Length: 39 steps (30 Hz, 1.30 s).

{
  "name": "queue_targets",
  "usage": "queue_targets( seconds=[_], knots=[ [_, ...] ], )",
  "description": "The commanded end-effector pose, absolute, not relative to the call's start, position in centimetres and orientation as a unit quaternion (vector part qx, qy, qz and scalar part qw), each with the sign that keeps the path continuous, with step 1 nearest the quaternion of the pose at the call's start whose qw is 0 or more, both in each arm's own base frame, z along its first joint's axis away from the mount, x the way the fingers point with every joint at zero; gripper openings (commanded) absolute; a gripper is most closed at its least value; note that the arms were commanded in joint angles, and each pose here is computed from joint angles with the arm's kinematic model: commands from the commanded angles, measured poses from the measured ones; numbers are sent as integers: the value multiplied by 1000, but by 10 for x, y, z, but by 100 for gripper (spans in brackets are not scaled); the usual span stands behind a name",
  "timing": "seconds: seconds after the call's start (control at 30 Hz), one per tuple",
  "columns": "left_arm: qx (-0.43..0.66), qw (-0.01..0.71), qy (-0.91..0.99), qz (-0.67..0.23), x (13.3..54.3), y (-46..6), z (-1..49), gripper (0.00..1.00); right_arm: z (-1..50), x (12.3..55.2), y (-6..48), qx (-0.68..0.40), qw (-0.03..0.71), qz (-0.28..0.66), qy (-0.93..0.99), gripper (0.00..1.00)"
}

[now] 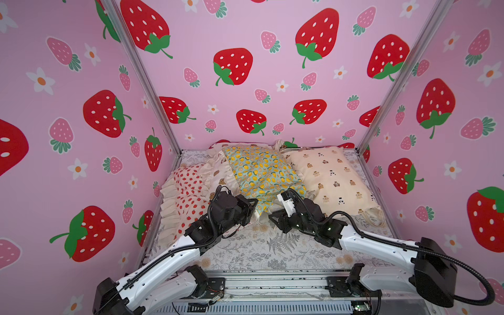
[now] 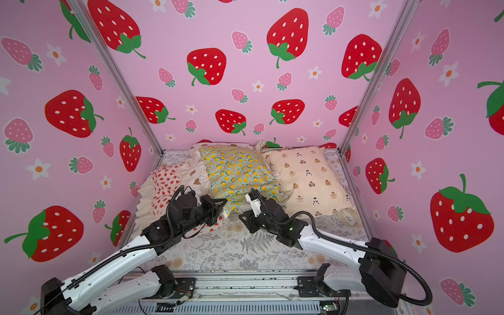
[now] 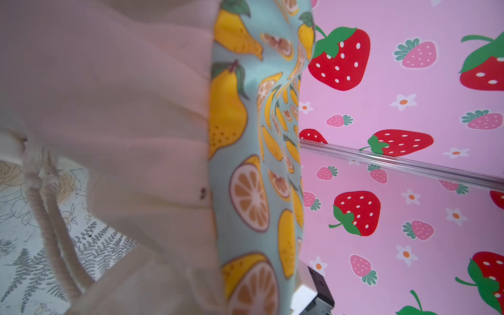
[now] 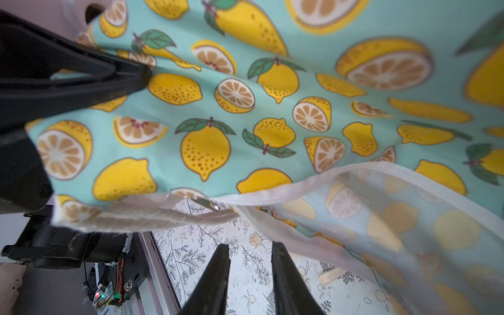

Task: Zip up pillowcases
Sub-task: Zip the zipper on the pillowcase.

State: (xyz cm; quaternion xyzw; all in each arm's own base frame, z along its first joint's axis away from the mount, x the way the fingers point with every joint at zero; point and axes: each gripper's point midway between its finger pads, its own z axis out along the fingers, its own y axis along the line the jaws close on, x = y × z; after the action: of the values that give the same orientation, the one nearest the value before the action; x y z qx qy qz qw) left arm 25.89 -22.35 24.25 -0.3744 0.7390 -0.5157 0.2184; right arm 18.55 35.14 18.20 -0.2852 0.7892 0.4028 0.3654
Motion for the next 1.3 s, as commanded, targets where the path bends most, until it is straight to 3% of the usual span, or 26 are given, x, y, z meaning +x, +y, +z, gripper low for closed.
queue_targets(
  seconds=[0.0,0.5,1.27],
  knots=[
    [-389,217,731,-518,260,-222,241,0,215,184,366,-298,409,454,733,31],
    [-386,210,732,-521,263,-228,242,0,204,188,375,-297,406,459,732,35],
    [-392,207,729,-522,264,-227,239,0,205,191,376,-304,421,454,724,25]
  ],
)
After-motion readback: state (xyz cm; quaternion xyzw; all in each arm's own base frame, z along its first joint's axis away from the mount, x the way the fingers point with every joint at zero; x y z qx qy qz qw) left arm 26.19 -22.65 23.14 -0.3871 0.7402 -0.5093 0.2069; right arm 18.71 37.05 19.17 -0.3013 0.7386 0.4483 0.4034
